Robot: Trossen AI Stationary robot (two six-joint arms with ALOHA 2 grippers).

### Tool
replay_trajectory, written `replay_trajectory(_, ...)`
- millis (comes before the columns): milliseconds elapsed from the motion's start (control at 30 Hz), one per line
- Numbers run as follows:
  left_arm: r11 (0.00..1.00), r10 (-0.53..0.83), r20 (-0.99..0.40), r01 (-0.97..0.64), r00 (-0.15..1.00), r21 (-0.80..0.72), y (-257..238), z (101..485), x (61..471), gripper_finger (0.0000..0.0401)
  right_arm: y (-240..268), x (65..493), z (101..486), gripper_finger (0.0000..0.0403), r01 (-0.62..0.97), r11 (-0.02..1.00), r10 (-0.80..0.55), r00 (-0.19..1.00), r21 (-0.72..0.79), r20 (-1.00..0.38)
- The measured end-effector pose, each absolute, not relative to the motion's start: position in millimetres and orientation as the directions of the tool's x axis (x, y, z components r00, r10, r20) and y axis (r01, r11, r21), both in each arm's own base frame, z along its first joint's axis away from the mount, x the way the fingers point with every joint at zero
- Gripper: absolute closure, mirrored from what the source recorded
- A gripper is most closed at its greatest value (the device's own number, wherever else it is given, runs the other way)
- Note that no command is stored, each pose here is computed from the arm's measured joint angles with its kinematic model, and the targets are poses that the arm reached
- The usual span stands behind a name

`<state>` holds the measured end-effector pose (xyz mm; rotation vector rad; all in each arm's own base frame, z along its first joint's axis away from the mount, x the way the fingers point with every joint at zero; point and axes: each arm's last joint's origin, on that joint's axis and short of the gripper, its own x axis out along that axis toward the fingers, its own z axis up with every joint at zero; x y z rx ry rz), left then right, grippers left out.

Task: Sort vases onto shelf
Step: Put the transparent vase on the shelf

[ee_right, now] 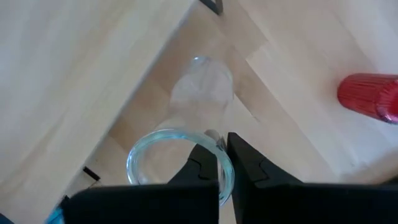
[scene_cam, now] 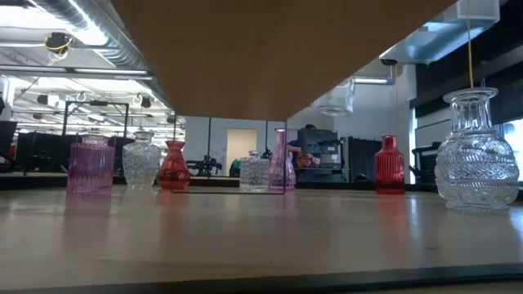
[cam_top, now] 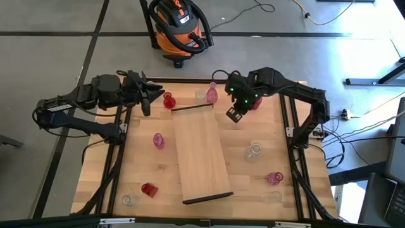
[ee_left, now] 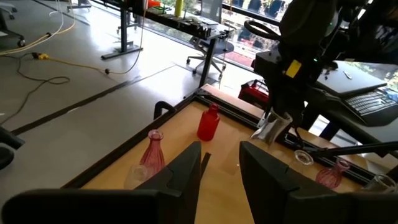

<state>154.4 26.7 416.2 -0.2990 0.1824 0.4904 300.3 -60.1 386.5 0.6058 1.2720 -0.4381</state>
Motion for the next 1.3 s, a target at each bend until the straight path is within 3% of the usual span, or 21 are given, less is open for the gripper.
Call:
replay_trajectory(200,0.833,0.402,-0.297,-0.480,0.866,-0.276,26,411,153,0.0297,-59,299,388,0.0403,0.613,0.766,0.044,0.253,0.196,-0.966)
replay_trajectory(367,0.777,0.292,-0.546,-0.527,0.785,-0.344,31,385,156,0.0297,-57,289,397,0.0403,0.620,0.757,0.031,0.283,0.207,-0.959)
replay_trajectory(500,0.768,0.162,-0.723,-0.546,0.671,-0.334,32,362,171,0.0297,-56,282,404,0.0403,0.638,0.743,0.003,0.300,0.203,-0.954)
replay_trajectory(667,0.768,0.107,-0.832,-0.577,0.545,-0.279,37,337,200,0.0298,-54,271,413,0.0403,0.652,0.724,-0.004,0.334,0.228,-0.943)
replay_trajectory(900,0.758,0.059,-0.978,-0.647,0.201,-0.087,46,290,228,0.0332,-50,253,427,0.0403,0.661,0.702,-0.017,0.386,0.263,-0.922)
replay_trajectory(1033,0.779,0.122,-0.964,-0.625,0.237,-0.055,48,280,247,0.0366,-49,245,433,0.0403,0.661,0.700,-0.031,0.408,0.271,-0.913)
replay_trajectory(1167,0.801,0.098,-0.948,-0.590,0.302,-0.105,49,275,261,0.0394,-47,235,440,0.0403,0.665,0.690,-0.044,0.432,0.285,-0.901)
replay_trajectory(1300,0.809,0.096,-0.933,-0.574,0.346,-0.130,48,274,268,0.0396,-46,227,445,0.0403,0.668,0.683,-0.058,0.451,0.294,-0.891)
